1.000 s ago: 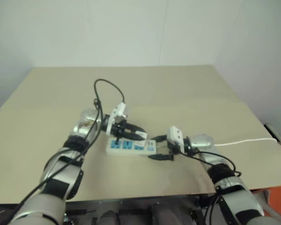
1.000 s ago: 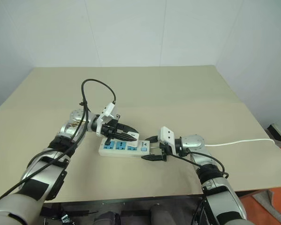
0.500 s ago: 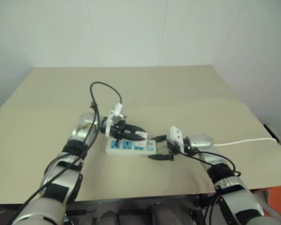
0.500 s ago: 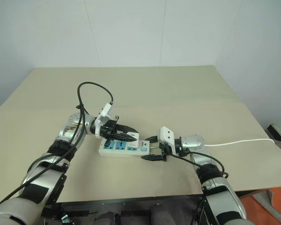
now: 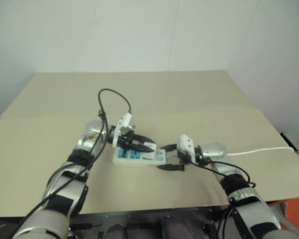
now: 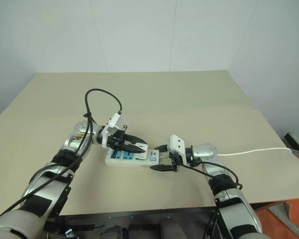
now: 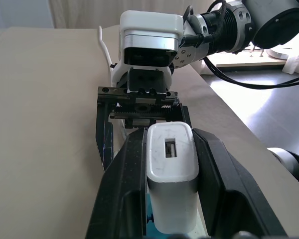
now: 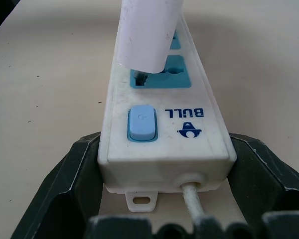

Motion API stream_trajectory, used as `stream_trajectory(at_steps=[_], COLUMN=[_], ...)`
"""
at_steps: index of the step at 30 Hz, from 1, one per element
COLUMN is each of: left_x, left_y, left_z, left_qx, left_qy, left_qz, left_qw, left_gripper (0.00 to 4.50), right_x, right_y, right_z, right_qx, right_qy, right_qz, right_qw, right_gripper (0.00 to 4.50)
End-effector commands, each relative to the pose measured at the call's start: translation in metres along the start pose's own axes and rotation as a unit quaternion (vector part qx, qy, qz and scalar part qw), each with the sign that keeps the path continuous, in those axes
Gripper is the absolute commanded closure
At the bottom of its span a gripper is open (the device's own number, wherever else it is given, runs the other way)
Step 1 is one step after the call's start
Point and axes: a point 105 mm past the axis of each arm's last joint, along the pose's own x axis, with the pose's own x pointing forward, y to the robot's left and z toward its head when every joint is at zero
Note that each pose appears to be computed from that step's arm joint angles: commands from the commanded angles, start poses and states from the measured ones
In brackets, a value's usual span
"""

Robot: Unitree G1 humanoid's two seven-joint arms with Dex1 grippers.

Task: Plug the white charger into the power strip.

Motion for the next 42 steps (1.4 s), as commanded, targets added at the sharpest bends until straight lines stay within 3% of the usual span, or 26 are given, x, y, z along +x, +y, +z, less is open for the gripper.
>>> stream_trajectory(at_steps=[1,21,32,42], left_x=[-0.001,-0.006,-0.006,-0.006], left_y=[-0.002,-0.008,-0.005,-0.019], left_z=[-0.008,-0.023,-0.026,-0.040], left_qx=[0.003,-0.018,0.010,0.004], left_qy=[0.019,0.082,0.039,0.046], left_qz=[-0.001,-0.026,0.009,0.004], left_qw=[1.000,0.996,0.999,0.999], left_gripper=[3.49,3.49,3.49,3.49], right_x=[0.007,0.011,0.010,0.011], right_y=[0.016,0.020,0.022,0.025], right_z=[-0.023,-0.028,-0.030,-0.032], right_qx=[0.023,0.024,0.019,0.015], right_qy=[0.041,0.047,0.048,0.052], right_qz=[0.027,0.033,0.026,0.032], right_qw=[0.999,0.998,0.998,0.998], right_gripper=[1.10,1.10,1.10,1.10])
